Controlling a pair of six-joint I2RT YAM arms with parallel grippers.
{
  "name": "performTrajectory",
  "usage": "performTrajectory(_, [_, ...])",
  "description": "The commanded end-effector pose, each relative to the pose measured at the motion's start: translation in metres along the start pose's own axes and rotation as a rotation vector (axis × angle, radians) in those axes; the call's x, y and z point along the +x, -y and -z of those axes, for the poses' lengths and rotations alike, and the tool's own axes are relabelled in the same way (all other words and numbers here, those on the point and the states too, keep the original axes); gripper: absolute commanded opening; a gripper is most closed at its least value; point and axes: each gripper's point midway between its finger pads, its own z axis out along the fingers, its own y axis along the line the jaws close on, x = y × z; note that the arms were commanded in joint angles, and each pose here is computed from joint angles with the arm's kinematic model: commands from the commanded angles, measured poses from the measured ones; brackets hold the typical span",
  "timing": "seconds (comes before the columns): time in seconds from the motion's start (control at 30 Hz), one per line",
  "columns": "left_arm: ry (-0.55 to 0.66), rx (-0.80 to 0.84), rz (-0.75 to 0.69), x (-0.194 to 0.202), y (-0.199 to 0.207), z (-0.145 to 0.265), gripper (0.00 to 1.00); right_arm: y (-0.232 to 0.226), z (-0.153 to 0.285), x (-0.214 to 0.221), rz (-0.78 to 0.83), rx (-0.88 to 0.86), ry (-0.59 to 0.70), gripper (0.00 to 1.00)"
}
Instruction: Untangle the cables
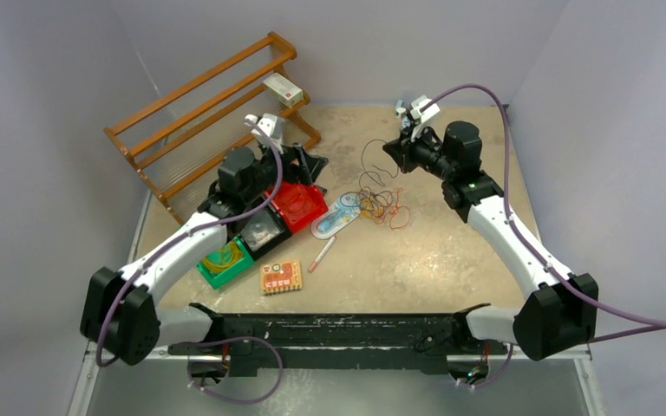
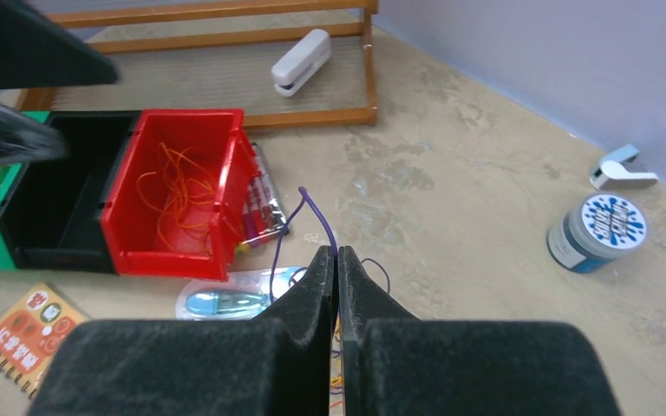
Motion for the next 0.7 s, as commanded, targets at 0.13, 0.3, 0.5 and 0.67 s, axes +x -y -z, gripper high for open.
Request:
performTrajectory(0.13, [-0.035, 0.205, 0.100, 0.000, 0.031, -0.044, 0.82, -0.020, 0.010, -0.030, 0.021, -0.095, 0.120, 0.00])
performTrajectory(0.3, [-0.025, 0.149, 0.140, 0.012, 0.024, -0.058, 0.82, -0.023, 0.009, -0.027, -0.012, -0.108, 0.131, 0.00])
performTrajectory(0.5, [-0.024, 0.075, 0.141, 0.018, 0.019, -0.065, 0.82, -0.022, 0.009, -0.024, -0.031, -0.099, 0.134, 0.00])
performTrajectory(0.67, [0.011, 0.086, 0.178, 0.016, 0.021, -0.068, 0.85, -0.026, 0.009, -0.024, -0.045, -0.120, 0.139, 0.00])
